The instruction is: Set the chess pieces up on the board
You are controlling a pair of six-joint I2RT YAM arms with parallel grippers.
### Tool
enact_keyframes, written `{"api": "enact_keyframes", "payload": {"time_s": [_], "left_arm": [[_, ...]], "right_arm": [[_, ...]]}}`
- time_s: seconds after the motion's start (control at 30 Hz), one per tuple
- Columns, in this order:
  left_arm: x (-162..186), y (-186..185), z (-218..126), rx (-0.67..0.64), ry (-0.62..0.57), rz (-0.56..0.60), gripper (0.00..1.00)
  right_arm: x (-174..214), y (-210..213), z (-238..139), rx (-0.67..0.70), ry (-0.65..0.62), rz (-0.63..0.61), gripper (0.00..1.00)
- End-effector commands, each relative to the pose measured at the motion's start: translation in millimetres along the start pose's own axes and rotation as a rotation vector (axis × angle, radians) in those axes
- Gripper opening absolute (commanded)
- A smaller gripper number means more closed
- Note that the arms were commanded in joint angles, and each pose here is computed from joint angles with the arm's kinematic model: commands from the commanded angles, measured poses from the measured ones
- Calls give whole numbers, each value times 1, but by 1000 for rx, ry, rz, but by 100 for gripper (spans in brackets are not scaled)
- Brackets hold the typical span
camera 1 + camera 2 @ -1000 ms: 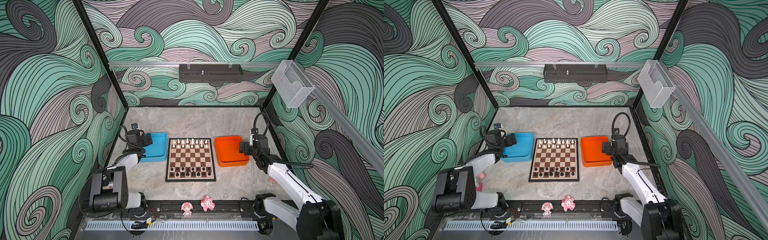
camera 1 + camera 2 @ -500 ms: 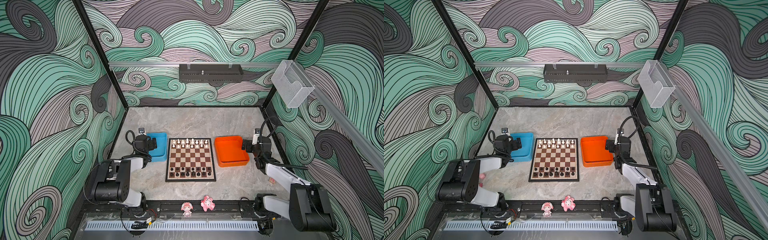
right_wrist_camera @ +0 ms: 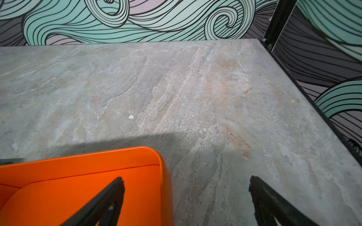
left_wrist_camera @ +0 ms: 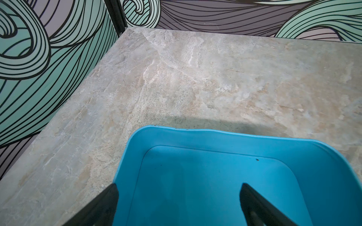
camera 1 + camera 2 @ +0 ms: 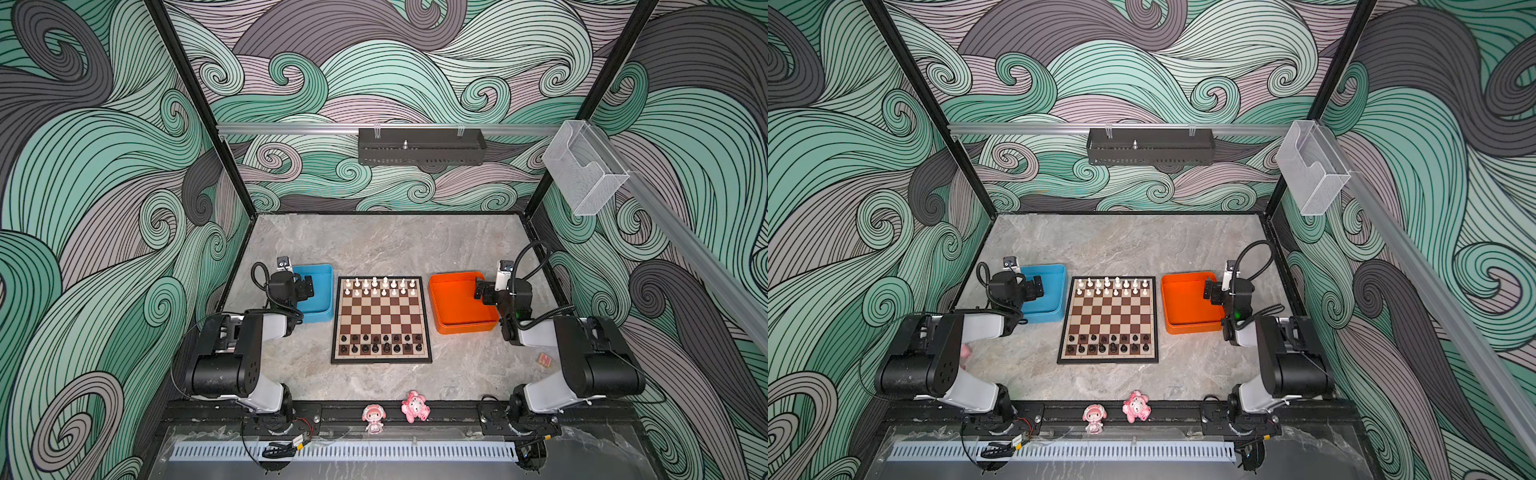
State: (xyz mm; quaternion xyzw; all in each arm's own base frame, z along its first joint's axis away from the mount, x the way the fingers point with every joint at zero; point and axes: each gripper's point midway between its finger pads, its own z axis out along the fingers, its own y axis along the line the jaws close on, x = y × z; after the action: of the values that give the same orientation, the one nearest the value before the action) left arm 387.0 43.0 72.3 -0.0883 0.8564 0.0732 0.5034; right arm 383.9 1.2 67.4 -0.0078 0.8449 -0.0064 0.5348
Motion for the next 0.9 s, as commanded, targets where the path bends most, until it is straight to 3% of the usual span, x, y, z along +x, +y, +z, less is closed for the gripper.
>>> {"api": "enact_keyframes", "payload": {"time_s": [0.0, 0.87], "left_arm": [[-15, -2, 4, 15, -41, -3, 99], [-14, -1, 4, 17, -37, -5, 99]], "right_arm": [[-29, 16, -1, -93, -94, -39, 99], [-28, 8, 3, -65, -68, -10, 99]]}}
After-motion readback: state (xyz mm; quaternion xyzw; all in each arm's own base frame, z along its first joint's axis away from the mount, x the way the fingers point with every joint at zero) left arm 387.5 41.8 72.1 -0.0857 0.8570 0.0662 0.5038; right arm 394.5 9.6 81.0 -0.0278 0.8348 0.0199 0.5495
